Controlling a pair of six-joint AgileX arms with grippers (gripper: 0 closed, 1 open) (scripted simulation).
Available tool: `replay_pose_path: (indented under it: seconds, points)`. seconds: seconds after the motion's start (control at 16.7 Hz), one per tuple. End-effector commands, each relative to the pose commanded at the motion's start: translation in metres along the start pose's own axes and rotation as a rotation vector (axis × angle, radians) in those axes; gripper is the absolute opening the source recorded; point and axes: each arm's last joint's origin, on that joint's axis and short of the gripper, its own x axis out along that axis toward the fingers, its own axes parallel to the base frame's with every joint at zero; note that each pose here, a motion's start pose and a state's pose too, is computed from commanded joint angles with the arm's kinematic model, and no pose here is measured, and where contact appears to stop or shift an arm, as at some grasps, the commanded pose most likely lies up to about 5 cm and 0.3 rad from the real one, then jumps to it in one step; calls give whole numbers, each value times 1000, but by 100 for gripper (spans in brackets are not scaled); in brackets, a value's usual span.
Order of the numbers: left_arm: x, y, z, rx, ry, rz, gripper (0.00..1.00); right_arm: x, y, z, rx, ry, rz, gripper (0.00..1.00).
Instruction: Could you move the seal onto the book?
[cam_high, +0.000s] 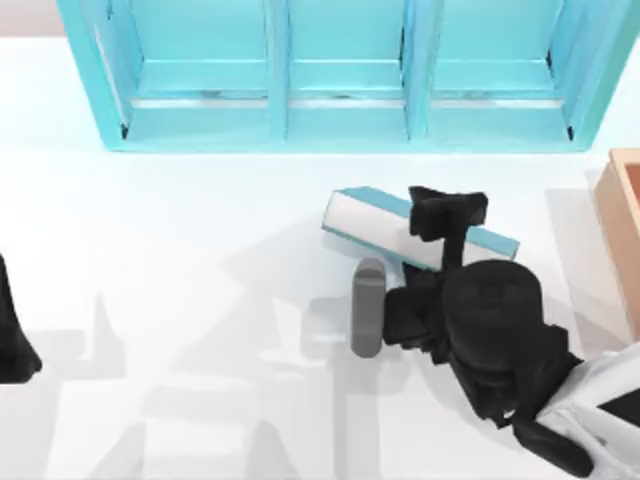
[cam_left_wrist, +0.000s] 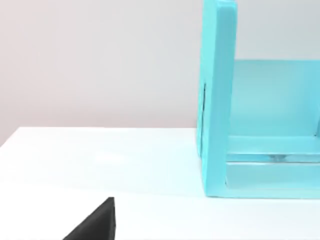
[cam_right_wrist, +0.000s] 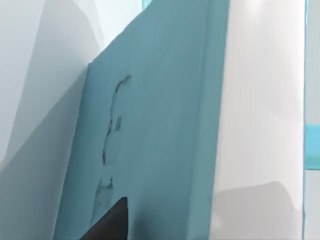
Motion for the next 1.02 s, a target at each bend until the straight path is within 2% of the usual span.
replay_pose_path:
  seconds: [0.42, 0.54, 0.78, 1.02]
  points:
    - [0, 0, 0, 0, 0, 0, 100, -1, 1, 0, -2, 1, 5, 100]
    - [0, 0, 0, 0, 0, 0, 100, -10, 6, 5, -13, 9, 25, 100]
    - [0, 0, 0, 0, 0, 0, 100, -61, 21, 26, -40, 27, 57, 100]
    - [0, 0, 0, 0, 0, 0, 100, -122, 31, 38, -32, 4, 28, 100]
